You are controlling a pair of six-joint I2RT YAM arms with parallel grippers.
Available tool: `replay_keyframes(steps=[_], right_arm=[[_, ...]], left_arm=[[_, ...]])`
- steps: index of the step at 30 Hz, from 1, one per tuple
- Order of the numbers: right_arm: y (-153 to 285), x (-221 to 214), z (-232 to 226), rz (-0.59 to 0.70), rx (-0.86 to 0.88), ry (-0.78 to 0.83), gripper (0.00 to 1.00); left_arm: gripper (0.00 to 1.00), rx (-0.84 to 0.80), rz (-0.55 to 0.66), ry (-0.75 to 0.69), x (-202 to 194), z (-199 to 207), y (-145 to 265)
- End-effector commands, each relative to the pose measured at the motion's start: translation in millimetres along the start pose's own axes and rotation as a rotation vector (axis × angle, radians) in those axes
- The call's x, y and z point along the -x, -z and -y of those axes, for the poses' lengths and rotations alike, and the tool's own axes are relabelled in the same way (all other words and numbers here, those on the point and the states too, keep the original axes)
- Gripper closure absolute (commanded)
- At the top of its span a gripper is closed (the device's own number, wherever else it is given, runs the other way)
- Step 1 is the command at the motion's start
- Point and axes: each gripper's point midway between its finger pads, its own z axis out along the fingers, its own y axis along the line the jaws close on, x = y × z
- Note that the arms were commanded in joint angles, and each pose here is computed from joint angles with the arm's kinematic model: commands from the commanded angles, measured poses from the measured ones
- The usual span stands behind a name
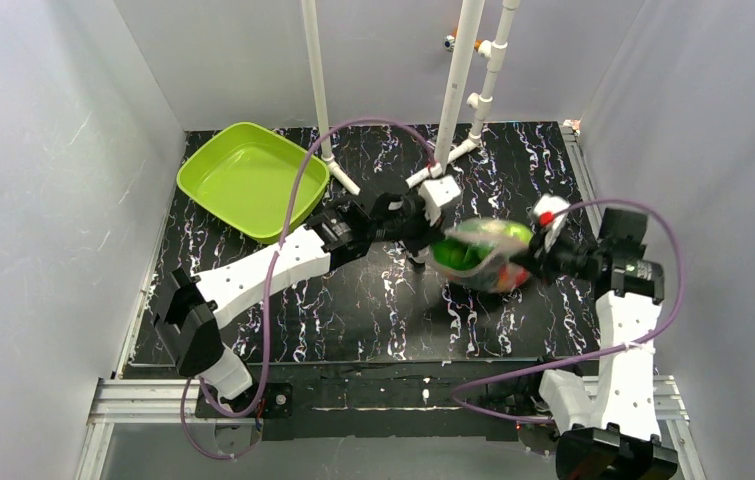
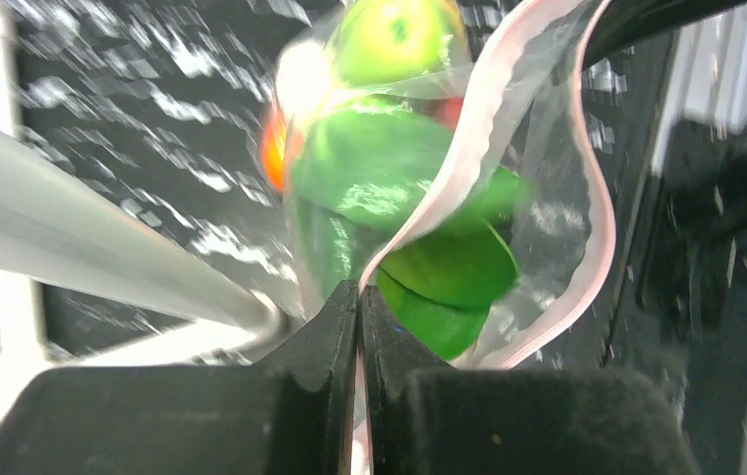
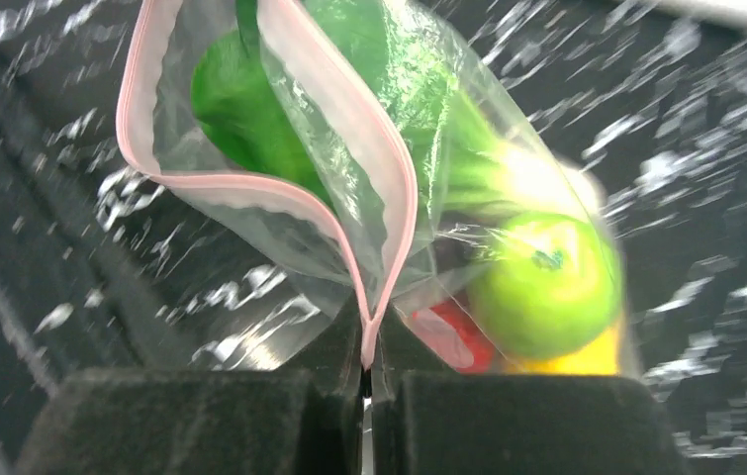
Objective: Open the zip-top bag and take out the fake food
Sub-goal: Open the zipper of the food storage bag at the center of the board.
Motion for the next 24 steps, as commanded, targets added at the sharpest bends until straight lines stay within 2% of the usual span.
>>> replay_keyframes(steps=[1,5,7,11,13,18,21,24], right_arm=[[-1.4,-85.3,-57.0,-0.166,0.152,0.005,0.91],[14.0,-103.1,-89.9,-0.240,0.218,-0.001,0.55],[23.2,-94.5,-104.7,-0.230,0.246,0.015,0.36],[36.8,-65.4,-126.4,-0.158,0.276,0.055,0.09],[39.5,-48.9,-129.2,-0.113,0.268,0.050,0.02],[32.5,-10.6,-117.5,-0.012,0.296,-0.038,0.02],[21.6,2.3,-102.9,-0.012,0.311,-0.084,0.02],[3.4,5.2,-97.8,-0.067,0.306,-0.094,0.03]], left_arm=[[1.00,-0.124,-0.055,0.048,-51.7,29.0,3.6],[1.00,-0.154,-0.111,0.119,-91.2,42.3,10.5],[1.00,-0.161,-0.110,0.145,-95.7,46.9,16.2],[1.00,-0.168,-0.070,0.178,-85.8,50.5,20.5],[1.00,-0.177,-0.060,0.190,-81.3,52.4,21.2],[1.00,-0.203,-0.013,0.238,-63.9,58.6,23.7],[1.00,-0.211,0.012,0.268,-51.8,60.5,26.0],[1.00,-0.212,0.022,0.288,-45.6,62.2,26.8]])
